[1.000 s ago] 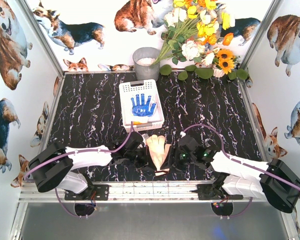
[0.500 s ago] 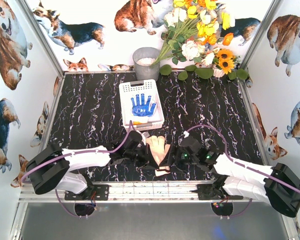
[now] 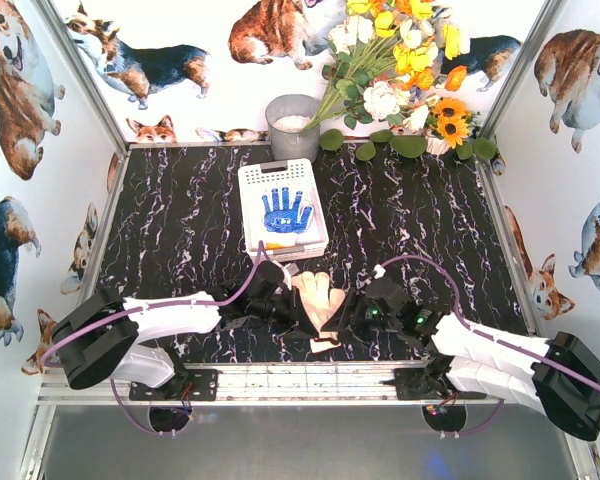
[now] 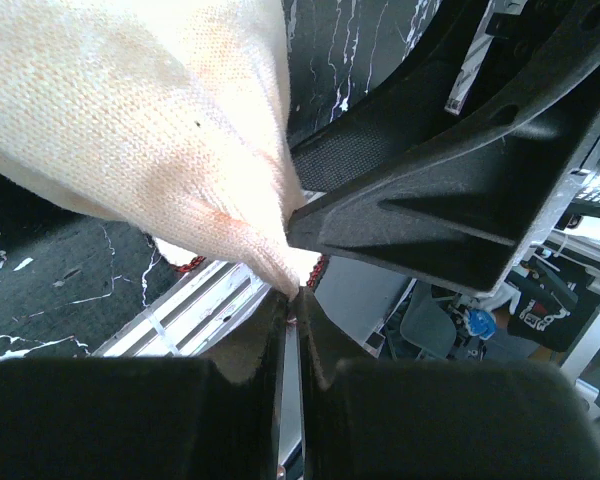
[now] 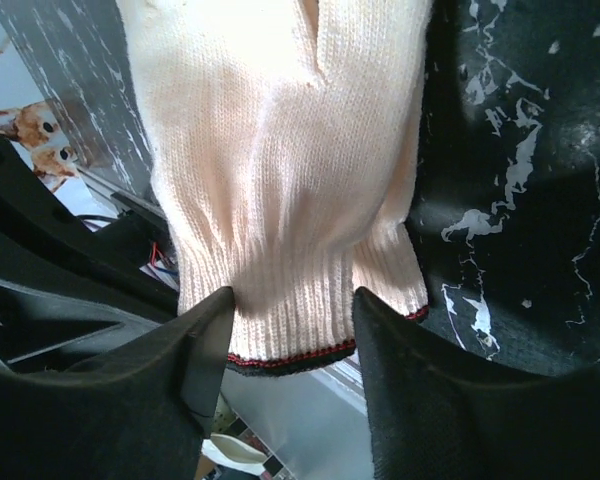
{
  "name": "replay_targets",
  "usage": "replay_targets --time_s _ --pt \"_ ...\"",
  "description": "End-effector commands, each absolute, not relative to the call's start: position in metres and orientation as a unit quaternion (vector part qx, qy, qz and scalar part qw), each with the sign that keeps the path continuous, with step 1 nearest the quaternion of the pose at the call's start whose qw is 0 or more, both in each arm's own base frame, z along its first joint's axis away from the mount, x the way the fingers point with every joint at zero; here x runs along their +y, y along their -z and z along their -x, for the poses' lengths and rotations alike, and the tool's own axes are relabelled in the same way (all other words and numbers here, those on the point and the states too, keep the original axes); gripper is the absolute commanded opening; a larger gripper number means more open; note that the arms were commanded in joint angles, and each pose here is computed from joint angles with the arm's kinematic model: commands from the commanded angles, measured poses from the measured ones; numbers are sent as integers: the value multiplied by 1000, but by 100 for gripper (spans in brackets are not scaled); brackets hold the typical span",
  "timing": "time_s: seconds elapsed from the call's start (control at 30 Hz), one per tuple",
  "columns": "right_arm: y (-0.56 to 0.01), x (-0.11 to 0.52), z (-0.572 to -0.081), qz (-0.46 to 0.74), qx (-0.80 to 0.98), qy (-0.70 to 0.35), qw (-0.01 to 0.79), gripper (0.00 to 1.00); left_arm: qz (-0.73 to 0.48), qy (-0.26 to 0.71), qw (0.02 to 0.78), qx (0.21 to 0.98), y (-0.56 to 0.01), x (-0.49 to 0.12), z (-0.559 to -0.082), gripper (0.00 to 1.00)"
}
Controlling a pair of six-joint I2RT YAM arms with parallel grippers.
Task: Put the gloves into the storage basket
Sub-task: Pair the glove with the glove.
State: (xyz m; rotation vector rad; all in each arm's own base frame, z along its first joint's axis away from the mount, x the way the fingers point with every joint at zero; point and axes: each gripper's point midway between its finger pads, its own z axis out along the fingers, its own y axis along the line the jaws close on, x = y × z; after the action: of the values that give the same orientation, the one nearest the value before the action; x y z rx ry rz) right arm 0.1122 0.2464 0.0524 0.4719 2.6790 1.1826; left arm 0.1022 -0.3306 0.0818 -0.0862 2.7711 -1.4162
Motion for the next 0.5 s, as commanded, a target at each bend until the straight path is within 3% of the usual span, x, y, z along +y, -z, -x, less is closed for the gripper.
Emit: replay_targets --time_s 0.0,0.2,0.47 --pt "-74 254 -126 -165 880 -427 124 48 22 473 19 881 -91 -334 -100 0" --pt "-74 247 -124 -169 882 -421 128 31 29 466 11 885 -84 -331 -97 0" --pt "-69 242 -119 -159 894 -401 122 30 29 445 -2 895 -71 -326 -93 0"
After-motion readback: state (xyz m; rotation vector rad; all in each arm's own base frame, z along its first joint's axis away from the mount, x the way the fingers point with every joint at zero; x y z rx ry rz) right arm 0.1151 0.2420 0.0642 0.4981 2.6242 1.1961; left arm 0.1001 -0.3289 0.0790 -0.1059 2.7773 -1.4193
